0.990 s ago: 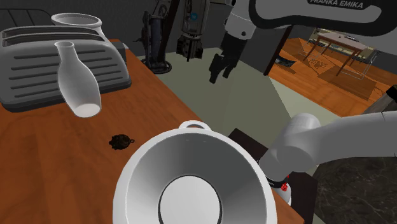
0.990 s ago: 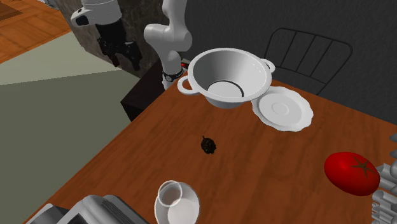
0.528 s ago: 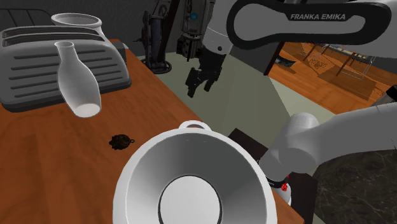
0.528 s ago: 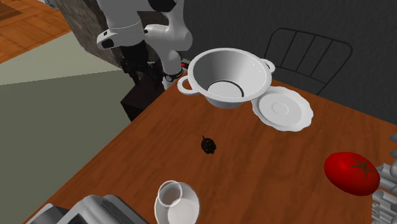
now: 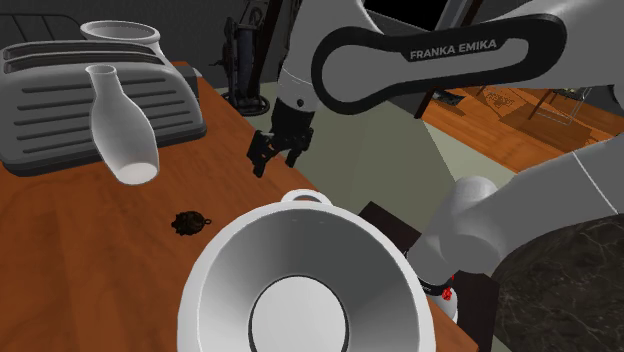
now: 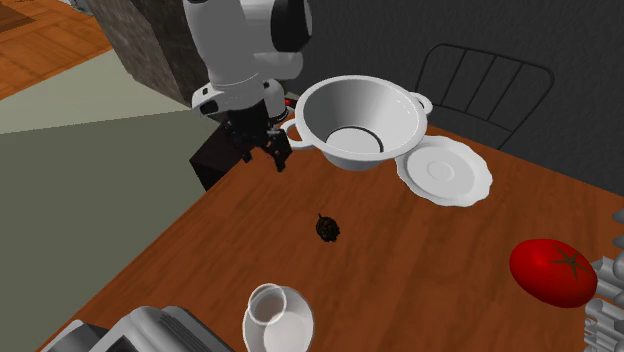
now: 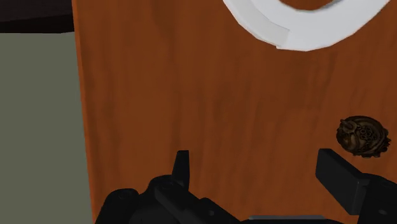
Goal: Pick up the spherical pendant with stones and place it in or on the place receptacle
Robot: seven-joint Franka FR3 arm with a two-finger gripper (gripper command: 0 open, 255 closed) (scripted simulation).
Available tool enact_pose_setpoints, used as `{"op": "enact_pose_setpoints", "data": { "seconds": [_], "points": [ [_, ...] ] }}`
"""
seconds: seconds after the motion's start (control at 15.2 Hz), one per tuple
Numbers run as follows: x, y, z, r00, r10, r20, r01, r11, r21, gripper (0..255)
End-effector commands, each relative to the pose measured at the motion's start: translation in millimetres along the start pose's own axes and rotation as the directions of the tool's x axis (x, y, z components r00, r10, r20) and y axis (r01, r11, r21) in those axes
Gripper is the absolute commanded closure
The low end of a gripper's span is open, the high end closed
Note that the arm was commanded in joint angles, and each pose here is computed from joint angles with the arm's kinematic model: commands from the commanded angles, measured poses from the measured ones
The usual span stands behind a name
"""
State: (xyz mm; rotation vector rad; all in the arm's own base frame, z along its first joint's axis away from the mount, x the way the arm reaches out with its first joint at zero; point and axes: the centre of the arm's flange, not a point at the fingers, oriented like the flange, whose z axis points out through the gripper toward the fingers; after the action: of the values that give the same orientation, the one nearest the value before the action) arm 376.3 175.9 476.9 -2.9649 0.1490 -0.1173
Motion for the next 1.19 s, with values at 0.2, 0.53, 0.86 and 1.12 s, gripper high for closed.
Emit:
{"op": "enact_pose_setpoints", "data": {
  "seconds": [0.2, 0.53, 0.86, 1.12],
  "points": [
    [5.9, -52.8, 31.0, 1.000, 0.021, -0.008, -0.021, 0.999, 0.032, 0],
    [15.7, -105.6, 61.8, 0.999, 0.042, -0.014, -0.041, 0.997, 0.063, 0],
    [24.0, -146.7, 89.4, 0.998, 0.057, -0.018, -0.055, 0.995, 0.086, 0],
    [24.5, -148.4, 110.4, 0.998, 0.057, -0.018, -0.055, 0.995, 0.086, 0]
  ]
}}
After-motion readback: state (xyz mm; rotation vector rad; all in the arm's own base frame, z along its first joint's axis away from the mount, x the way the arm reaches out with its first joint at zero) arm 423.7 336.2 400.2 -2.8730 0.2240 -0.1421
